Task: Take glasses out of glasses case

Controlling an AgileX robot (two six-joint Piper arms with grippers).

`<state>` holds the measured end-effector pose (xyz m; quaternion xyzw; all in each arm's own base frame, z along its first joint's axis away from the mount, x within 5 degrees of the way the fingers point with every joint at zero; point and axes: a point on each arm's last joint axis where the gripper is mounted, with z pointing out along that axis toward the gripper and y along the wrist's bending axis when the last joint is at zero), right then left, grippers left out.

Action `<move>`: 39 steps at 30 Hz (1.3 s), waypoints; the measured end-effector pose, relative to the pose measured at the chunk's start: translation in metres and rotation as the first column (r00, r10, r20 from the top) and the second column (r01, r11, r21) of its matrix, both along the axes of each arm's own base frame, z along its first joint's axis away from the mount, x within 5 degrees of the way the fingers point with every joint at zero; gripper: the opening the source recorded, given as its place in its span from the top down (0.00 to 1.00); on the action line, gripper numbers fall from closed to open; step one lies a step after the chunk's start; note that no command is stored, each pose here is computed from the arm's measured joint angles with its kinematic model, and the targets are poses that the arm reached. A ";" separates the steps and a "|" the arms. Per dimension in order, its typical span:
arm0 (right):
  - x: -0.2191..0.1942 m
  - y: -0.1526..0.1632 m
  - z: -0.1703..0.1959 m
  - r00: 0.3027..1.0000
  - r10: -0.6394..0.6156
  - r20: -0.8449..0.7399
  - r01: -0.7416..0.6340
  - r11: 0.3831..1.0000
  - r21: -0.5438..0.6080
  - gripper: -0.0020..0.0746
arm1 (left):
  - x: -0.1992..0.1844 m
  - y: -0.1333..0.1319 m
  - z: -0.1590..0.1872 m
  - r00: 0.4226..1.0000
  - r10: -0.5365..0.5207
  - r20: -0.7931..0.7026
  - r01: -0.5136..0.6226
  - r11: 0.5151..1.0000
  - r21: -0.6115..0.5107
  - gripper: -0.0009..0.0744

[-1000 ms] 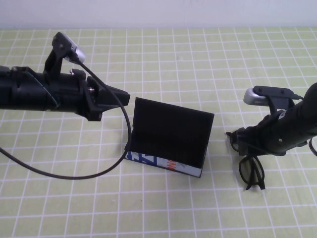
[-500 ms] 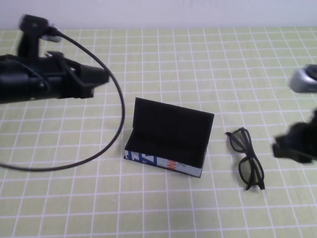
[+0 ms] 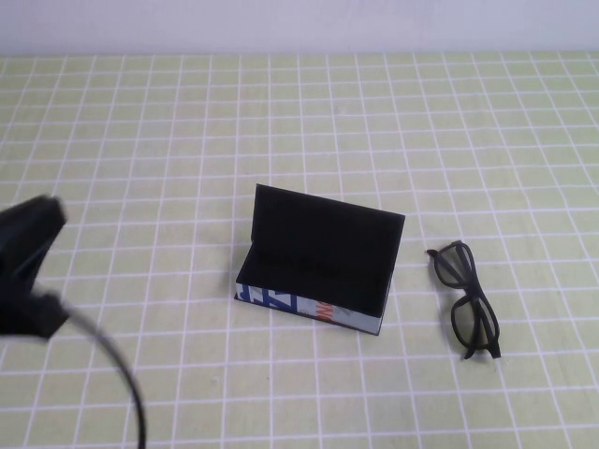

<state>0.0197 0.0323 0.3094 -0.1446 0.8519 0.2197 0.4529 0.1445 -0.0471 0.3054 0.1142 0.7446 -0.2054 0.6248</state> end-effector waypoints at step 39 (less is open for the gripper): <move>0.036 -0.012 -0.097 0.863 -0.330 0.384 0.223 0.929 0.297 0.99 | -0.068 0.039 -0.118 0.933 0.356 -0.061 -0.355 0.935 0.029 0.99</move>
